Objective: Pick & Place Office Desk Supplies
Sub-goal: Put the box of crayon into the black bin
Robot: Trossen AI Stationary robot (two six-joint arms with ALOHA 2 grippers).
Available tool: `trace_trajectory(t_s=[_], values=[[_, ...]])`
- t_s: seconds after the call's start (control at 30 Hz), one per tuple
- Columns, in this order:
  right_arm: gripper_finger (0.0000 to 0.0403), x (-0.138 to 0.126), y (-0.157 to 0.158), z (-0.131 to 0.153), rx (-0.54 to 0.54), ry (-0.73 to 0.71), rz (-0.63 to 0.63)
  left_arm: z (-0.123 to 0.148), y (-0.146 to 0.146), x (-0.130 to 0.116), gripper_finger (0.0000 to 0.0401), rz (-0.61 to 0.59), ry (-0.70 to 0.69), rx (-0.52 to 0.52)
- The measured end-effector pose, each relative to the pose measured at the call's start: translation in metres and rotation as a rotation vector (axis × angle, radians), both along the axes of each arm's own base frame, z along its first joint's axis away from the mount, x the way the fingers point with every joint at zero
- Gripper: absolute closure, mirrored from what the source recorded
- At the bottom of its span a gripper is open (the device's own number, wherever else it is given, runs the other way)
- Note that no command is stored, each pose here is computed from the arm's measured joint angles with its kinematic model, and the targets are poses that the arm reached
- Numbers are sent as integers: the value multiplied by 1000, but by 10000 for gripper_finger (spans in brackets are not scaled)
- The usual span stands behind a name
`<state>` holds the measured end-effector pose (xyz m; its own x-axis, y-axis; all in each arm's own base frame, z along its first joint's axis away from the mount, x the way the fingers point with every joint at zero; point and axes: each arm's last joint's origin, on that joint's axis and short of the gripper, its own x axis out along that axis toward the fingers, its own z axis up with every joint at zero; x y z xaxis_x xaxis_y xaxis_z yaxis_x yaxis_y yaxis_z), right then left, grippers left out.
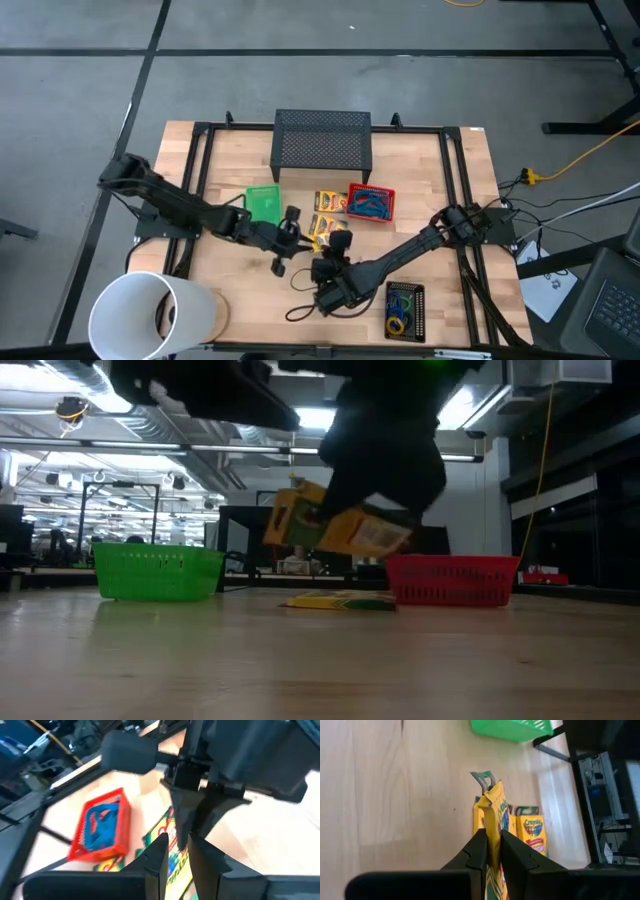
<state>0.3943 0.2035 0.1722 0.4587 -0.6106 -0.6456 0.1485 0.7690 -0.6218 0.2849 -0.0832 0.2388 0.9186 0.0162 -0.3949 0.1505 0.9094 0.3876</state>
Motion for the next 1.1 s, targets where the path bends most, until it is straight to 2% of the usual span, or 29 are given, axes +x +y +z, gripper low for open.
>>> trace_trajectory(t_s=[0.17,0.33,0.63,0.9,1.1], values=[[363,2,1,11,-13,-19,-1,14,1,-17,334,60,5,42],[363,4,2,17,-21,-45,-4,22,9,-32,342,185,30,70],[362,14,-3,32,-19,-101,-23,19,24,-59,358,197,-35,30],[362,34,-18,38,-11,-137,13,20,40,-92,357,259,-122,8],[362,59,-40,45,13,-196,64,14,50,-117,358,356,-142,43]])
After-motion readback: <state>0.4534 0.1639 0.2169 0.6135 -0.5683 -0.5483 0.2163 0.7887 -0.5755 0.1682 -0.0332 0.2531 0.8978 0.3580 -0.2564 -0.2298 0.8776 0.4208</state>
